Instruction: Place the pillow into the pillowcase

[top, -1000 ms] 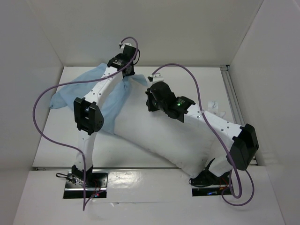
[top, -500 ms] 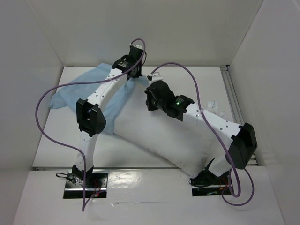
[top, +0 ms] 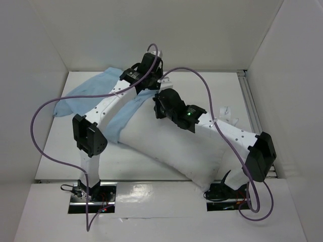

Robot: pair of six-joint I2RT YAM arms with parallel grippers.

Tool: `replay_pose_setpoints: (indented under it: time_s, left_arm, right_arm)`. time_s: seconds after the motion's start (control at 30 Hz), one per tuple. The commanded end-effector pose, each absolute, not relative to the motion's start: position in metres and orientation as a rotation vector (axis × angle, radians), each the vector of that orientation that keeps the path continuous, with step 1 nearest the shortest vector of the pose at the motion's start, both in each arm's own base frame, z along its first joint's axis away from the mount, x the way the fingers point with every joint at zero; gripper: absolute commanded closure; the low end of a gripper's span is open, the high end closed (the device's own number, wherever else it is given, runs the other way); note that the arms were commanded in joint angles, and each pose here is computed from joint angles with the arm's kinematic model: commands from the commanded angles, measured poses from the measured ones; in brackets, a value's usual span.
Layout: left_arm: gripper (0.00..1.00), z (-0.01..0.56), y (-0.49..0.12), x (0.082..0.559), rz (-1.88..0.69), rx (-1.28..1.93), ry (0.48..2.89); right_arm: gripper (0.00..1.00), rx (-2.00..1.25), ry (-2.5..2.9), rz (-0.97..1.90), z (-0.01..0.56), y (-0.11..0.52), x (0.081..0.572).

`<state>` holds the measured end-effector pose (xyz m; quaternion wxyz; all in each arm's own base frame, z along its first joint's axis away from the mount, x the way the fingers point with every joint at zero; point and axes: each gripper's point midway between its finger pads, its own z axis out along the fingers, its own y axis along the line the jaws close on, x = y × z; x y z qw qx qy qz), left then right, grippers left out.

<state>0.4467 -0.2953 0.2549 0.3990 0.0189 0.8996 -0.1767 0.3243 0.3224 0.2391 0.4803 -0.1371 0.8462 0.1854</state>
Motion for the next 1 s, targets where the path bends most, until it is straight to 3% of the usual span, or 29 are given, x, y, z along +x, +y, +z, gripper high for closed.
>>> replay_pose_setpoints:
  time_s: [0.0,0.17,0.2,0.23,0.27,0.33,0.37,0.4,0.5,0.57,0.67,0.7,0.73,0.8,0.83,0.9,0.93,0.97]
  left_arm:
    - [1.0,0.276,-0.332,0.449,-0.645,0.037,2.216]
    - [0.97,0.273,-0.343,0.472,-0.797,0.025,2.232]
    - [0.84,0.278,-0.346,0.47,-0.817,0.048,2.222]
    - [0.48,0.278,-0.343,0.471,-0.826,0.065,2.222]
    - [0.36,0.288,-0.336,0.473,-0.827,0.055,2.203]
    - [0.17,0.309,-0.323,0.47,-0.811,0.08,2.16]
    - [0.15,0.317,-0.311,0.471,-0.806,0.074,2.152]
    - [0.14,0.327,-0.303,0.472,-0.804,0.061,2.132]
    - [0.14,0.367,-0.259,0.47,-0.748,0.054,2.051]
    - [0.17,0.379,-0.221,0.47,-0.613,0.025,2.029]
    - [0.34,0.39,-0.163,0.449,-0.386,-0.069,2.012]
    - [0.4,0.36,-0.148,0.441,-0.322,-0.101,2.081]
    - [0.49,0.375,-0.128,0.417,-0.272,-0.14,2.037]
    - [0.54,0.345,-0.105,0.377,-0.214,-0.18,2.092]
    - [0.54,0.311,-0.104,0.373,-0.191,-0.194,2.172]
    - [0.51,0.305,-0.093,0.332,-0.232,-0.266,2.159]
    - [0.46,0.26,-0.089,0.311,-0.214,-0.291,2.259]
    - [0.36,0.264,-0.086,0.289,-0.271,-0.347,2.222]
  right_arm:
    - [1.0,-0.154,1.881,0.526,0.288,0.314,0.336]
    - [1.0,-0.051,1.869,0.504,0.276,0.3,0.338]
    - [1.0,-0.048,1.885,0.498,0.268,0.301,0.338]
    - [1.0,-0.048,1.885,0.498,0.269,0.303,0.34]
    - [0.95,-0.064,1.926,0.473,0.256,0.303,0.342]
    - [0.69,-0.088,1.917,0.459,0.266,0.307,0.347]
    - [0.34,-0.112,1.931,0.453,0.265,0.309,0.347]
    - [0.23,-0.114,1.914,0.459,0.276,0.31,0.348]
    - [0.0,-0.137,1.896,0.417,0.292,0.302,0.353]
    - [0.0,-0.16,1.894,0.365,0.299,0.296,0.354]
    - [0.0,-0.199,1.92,0.26,0.303,0.278,0.359]
    - [0.0,-0.222,1.937,0.236,0.3,0.277,0.359]
    - [0.0,-0.244,1.951,0.215,0.303,0.273,0.356]
    - [0.0,-0.332,1.981,0.205,0.297,0.276,0.347]
    - [0.0,-0.337,1.99,0.198,0.294,0.274,0.346]
    - [0.0,-0.376,2.001,0.2,0.29,0.274,0.336]
    - [0.0,-0.406,2.022,0.193,0.281,0.27,0.33]
    - [0.0,-0.455,2.04,0.205,0.273,0.275,0.323]
